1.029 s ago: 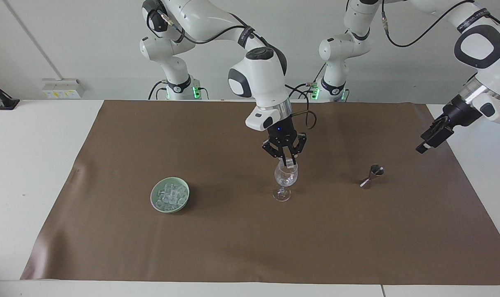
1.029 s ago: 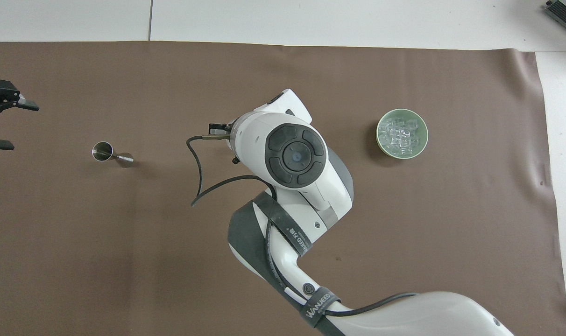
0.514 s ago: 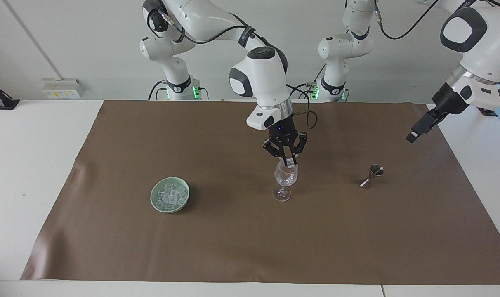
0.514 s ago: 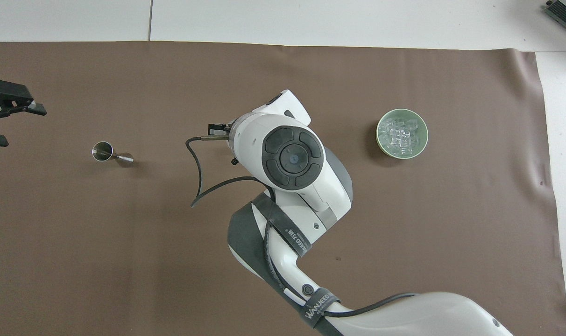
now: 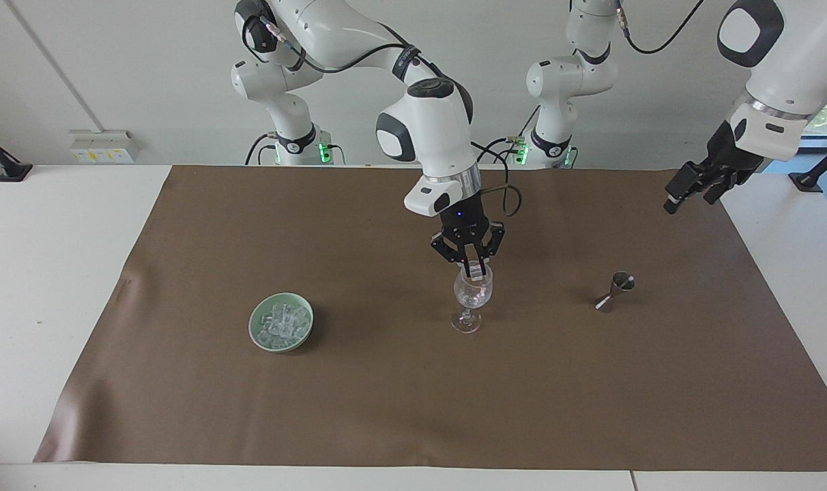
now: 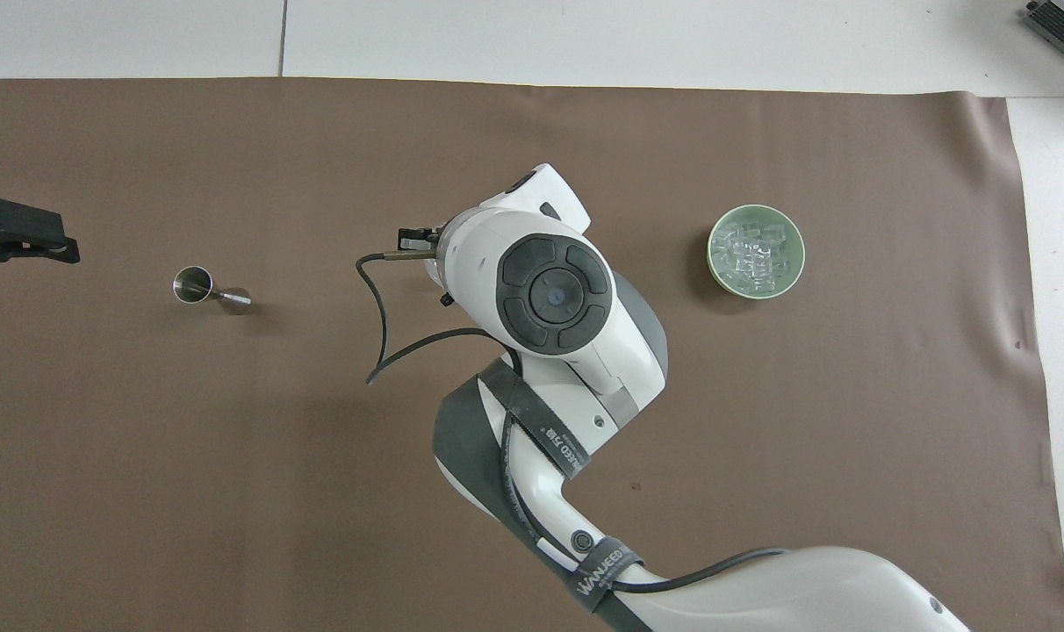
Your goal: Pour wine and add ice with both arms
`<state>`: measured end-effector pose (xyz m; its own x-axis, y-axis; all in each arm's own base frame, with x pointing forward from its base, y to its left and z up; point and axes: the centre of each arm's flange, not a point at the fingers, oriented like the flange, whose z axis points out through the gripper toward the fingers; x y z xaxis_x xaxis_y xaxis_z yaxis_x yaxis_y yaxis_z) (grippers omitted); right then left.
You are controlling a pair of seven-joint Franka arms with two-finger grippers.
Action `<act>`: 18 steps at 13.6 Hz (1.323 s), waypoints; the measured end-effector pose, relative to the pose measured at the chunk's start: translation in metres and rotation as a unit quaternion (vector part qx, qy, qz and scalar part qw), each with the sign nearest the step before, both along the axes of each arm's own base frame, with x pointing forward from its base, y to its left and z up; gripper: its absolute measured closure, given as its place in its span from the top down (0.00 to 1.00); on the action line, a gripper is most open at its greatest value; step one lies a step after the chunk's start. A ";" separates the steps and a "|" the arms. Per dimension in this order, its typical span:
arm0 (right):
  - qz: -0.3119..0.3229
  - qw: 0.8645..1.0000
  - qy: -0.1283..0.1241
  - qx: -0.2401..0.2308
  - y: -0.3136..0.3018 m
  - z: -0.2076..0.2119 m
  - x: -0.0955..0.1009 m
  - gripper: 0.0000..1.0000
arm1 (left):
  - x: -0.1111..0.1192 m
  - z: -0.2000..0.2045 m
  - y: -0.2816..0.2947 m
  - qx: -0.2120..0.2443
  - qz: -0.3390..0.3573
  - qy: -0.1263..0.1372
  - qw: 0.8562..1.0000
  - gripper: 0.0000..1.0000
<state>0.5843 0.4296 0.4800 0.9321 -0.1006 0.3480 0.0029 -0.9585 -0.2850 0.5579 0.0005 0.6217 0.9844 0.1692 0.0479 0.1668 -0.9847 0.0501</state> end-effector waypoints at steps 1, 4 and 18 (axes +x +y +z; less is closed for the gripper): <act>0.001 1.000 0.000 0.000 0.001 0.000 -0.001 0.25 | -0.003 0.002 -0.007 0.008 -0.018 0.004 1.000 1.00; 0.001 1.000 0.000 0.001 0.001 0.001 -0.001 0.25 | -0.012 0.003 -0.029 0.015 -0.048 0.021 0.999 1.00; 0.001 1.000 0.003 -0.002 0.001 0.000 -0.001 0.32 | -0.016 0.007 -0.029 0.017 -0.089 0.015 0.996 1.00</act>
